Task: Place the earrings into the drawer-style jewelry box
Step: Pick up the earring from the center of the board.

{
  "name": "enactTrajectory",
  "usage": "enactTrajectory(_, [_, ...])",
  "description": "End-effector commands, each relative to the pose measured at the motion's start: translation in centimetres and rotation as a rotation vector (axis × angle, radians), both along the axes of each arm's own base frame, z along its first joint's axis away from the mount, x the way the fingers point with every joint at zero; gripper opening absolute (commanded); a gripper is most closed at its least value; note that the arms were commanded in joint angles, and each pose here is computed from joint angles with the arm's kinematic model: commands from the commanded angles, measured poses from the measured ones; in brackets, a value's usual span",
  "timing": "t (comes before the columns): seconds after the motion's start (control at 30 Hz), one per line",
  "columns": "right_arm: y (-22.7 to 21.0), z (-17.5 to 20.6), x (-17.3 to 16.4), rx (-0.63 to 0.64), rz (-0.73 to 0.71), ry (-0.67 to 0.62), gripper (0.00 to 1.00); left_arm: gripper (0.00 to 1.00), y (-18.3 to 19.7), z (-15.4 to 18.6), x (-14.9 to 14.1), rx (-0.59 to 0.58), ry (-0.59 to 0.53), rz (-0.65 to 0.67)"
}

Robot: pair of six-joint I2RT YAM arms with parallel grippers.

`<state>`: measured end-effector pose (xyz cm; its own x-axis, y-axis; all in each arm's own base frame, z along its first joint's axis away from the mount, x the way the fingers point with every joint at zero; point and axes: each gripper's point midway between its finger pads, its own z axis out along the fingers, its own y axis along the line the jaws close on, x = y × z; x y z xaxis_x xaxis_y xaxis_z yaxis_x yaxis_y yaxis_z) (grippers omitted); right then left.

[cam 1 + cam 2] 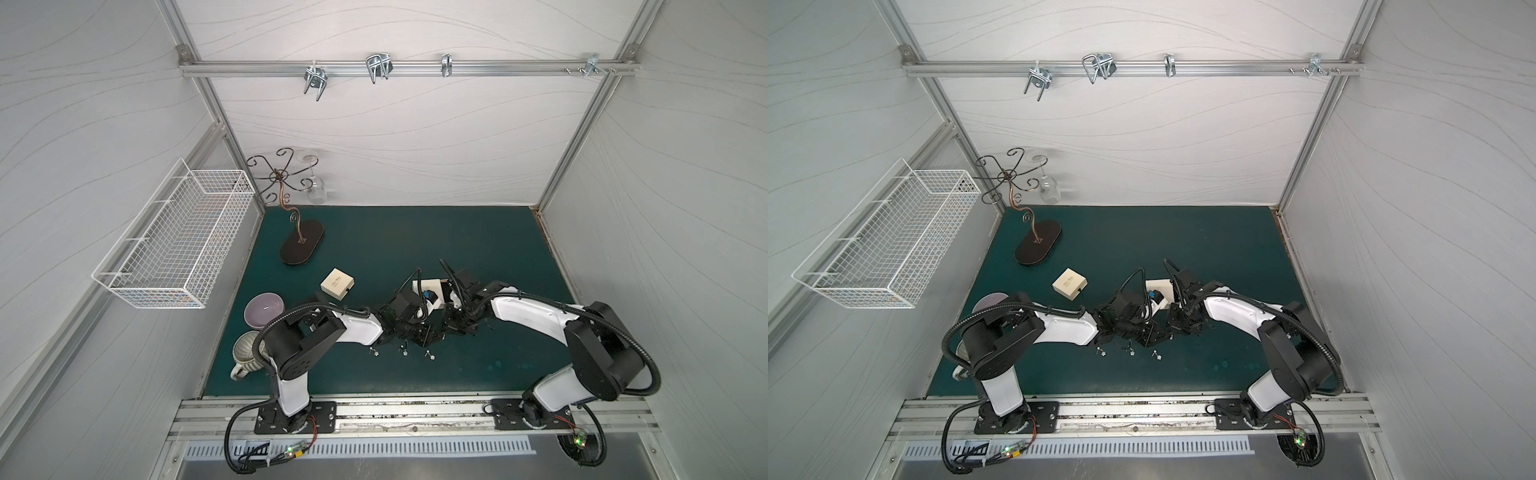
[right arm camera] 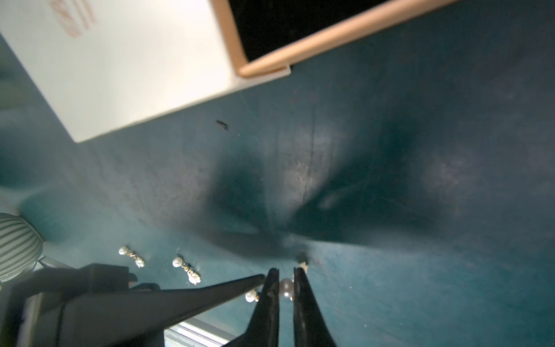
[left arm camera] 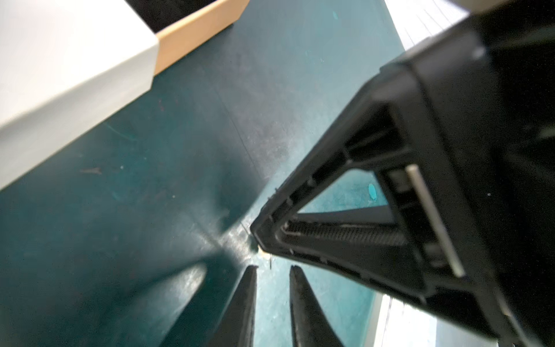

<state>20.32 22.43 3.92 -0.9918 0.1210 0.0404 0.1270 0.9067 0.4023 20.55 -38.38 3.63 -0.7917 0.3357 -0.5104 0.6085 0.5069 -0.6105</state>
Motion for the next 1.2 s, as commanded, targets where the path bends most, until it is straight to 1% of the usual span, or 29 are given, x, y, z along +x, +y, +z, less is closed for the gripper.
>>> enactTrajectory(0.0, [-0.02,0.72,-0.22,0.026,-0.007,-0.004,0.12,0.24,-1.23,0.80,0.36,-0.043,-0.031,-0.023])
enactTrajectory(0.27, [0.08,0.84,-0.35,0.038,-0.011,0.001,0.11,0.22,-1.20,0.41,0.41,-0.035,-0.024,-0.020])
enactTrajectory(0.73, [0.08,0.77,-0.58,0.046,-0.013,0.004,0.11,0.18,-1.44,1.04,0.51,-0.048,-0.037,-0.026])
enactTrajectory(1.0, [0.14,1.02,-0.64,0.058,-0.014,0.000,0.11,0.13,-1.50,1.04,0.52,-0.049,-0.036,-0.027])
enactTrajectory(1.17, [0.13,1.14,-0.76,0.064,-0.013,-0.002,0.11,0.08,-1.46,1.35,0.62,-0.054,-0.043,-0.023])
